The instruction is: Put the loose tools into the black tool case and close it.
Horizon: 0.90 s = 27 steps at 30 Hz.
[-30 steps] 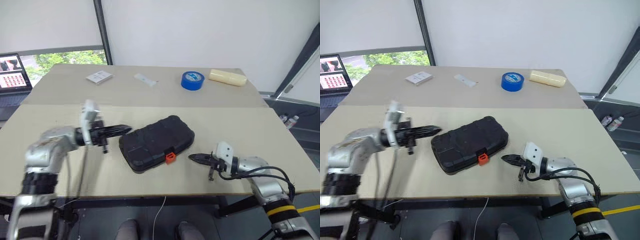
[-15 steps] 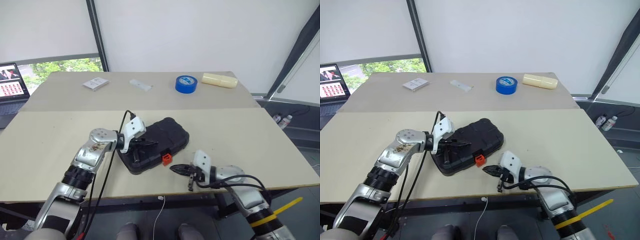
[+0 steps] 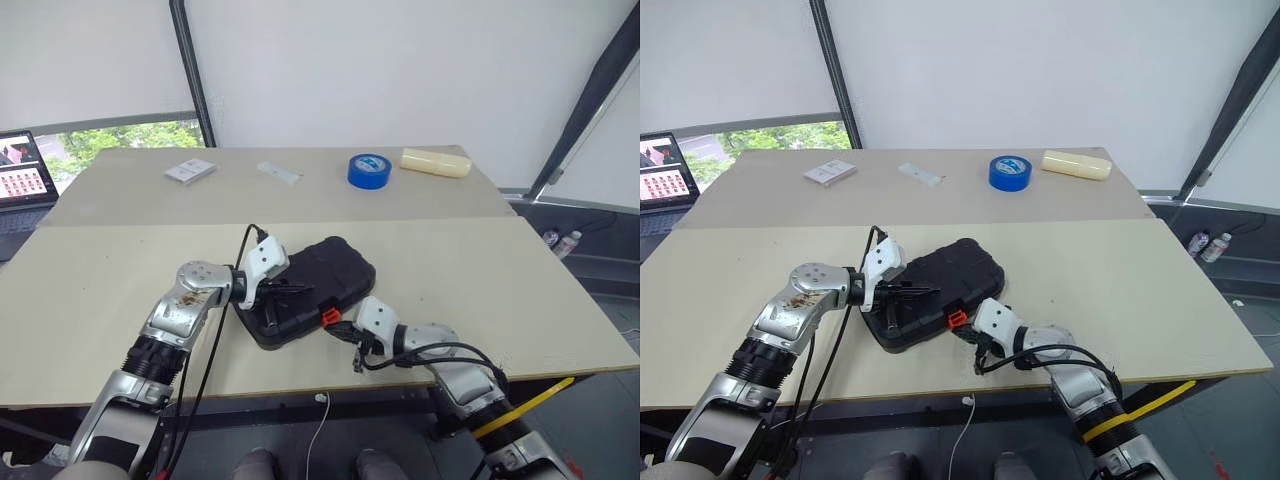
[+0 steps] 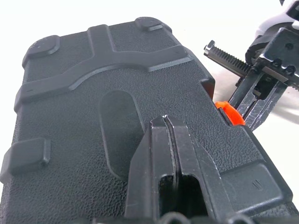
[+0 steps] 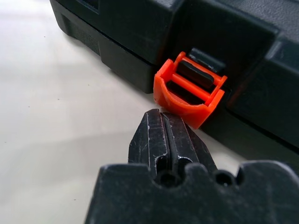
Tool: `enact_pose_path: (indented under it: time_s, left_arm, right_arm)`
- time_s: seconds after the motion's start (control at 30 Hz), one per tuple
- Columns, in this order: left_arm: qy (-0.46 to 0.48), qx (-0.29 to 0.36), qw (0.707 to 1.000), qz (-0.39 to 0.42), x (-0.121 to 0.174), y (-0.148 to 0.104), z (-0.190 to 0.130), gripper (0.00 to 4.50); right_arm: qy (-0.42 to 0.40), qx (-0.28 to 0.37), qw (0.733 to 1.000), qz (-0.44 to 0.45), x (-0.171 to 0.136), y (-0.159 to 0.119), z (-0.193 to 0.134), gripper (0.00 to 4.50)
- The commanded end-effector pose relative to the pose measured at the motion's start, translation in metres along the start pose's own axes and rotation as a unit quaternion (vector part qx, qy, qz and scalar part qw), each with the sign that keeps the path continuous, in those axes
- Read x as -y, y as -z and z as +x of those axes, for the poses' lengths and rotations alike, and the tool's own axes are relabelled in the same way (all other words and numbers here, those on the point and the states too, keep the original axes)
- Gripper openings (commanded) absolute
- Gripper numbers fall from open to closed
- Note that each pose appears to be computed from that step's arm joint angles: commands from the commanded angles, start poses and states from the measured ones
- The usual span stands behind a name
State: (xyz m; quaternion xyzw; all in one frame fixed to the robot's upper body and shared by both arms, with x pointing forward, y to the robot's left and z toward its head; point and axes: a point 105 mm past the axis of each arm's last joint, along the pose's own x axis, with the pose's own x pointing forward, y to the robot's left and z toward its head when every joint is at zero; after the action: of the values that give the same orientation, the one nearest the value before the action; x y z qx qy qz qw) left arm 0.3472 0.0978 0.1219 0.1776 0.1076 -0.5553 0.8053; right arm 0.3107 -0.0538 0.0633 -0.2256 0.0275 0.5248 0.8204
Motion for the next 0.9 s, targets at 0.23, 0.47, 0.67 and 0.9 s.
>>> enact_pose_path:
  time_s: [0.23,0.47,0.67,0.9]
  left_arm:
    - [0.022,-0.068,0.996,-0.059,0.016,0.044,0.007,0.02]
    - [0.026,-0.072,0.995,-0.062,0.018,0.047,0.008,0.02]
    - [0.029,-0.078,0.994,-0.067,0.019,0.050,0.006,0.02]
    - [0.030,-0.082,0.994,-0.071,0.021,0.055,0.007,0.02]
  right_arm:
    - [0.076,0.156,0.984,-0.048,0.027,-0.060,-0.019,0.00]
    - [0.052,0.134,0.989,-0.020,0.022,-0.047,-0.017,0.00]
    - [0.001,0.150,0.988,0.026,0.008,-0.053,-0.022,0.00]
    - [0.025,0.189,0.978,0.084,0.014,-0.065,-0.024,0.00]
